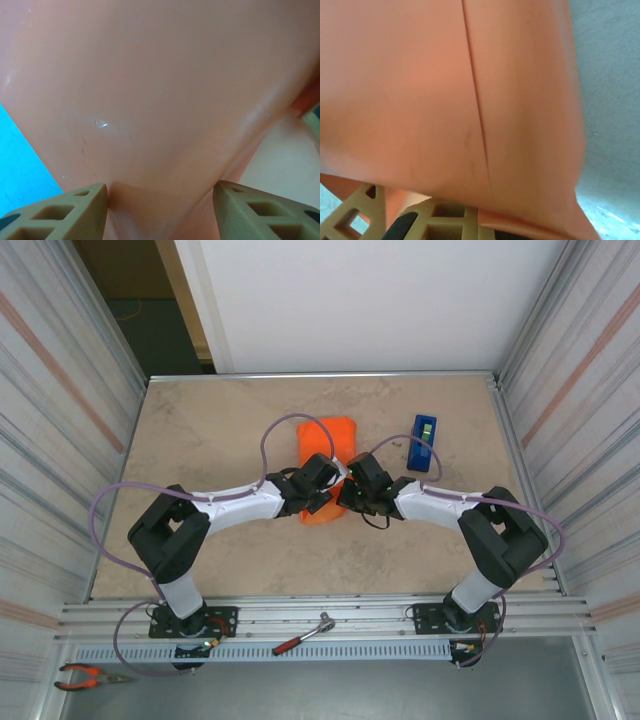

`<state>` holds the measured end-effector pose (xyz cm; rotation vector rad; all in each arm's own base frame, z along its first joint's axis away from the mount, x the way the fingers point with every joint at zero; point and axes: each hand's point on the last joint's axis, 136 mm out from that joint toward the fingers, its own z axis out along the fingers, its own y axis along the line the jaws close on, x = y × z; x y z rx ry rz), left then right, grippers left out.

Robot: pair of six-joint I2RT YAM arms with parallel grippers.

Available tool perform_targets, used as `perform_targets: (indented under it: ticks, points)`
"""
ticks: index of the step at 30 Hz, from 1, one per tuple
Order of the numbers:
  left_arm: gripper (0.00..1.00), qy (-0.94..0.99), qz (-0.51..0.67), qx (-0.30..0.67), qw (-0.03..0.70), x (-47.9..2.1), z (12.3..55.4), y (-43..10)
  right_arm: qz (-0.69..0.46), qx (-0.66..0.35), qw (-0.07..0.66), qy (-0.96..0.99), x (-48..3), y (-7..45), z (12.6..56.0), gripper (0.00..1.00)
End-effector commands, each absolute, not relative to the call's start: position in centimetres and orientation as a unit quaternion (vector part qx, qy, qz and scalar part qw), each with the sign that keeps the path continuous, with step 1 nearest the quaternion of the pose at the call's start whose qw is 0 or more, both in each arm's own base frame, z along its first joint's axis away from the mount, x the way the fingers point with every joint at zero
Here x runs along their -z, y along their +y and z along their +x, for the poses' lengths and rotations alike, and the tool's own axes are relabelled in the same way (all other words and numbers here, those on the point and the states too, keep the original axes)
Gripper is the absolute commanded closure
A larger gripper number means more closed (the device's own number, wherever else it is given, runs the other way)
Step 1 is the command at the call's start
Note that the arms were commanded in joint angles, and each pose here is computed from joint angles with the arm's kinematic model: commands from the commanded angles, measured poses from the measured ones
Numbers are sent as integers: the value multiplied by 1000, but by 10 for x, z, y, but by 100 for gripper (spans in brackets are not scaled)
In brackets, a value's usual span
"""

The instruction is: Wrap the gift box in paper

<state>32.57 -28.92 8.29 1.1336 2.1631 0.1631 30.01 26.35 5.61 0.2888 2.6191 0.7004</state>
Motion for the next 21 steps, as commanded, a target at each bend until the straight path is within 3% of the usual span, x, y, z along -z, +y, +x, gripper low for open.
perform_targets:
  ticks: [1, 12, 17, 21]
  points:
    - [43, 834, 462, -59, 296, -54, 307, -286, 102, -306, 227, 919, -65, 293, 307, 100]
    - [43, 833, 466, -55, 293, -53, 303, -287, 129, -321, 246, 905, -50, 307, 312, 100]
    - [43, 834, 464, -52, 294, -53, 303, -289, 129, -317, 233, 910, -49, 302, 308, 69]
    - [43, 835, 463, -52, 293, -52, 302, -288, 120, -311, 231, 914, -54, 293, 298, 59]
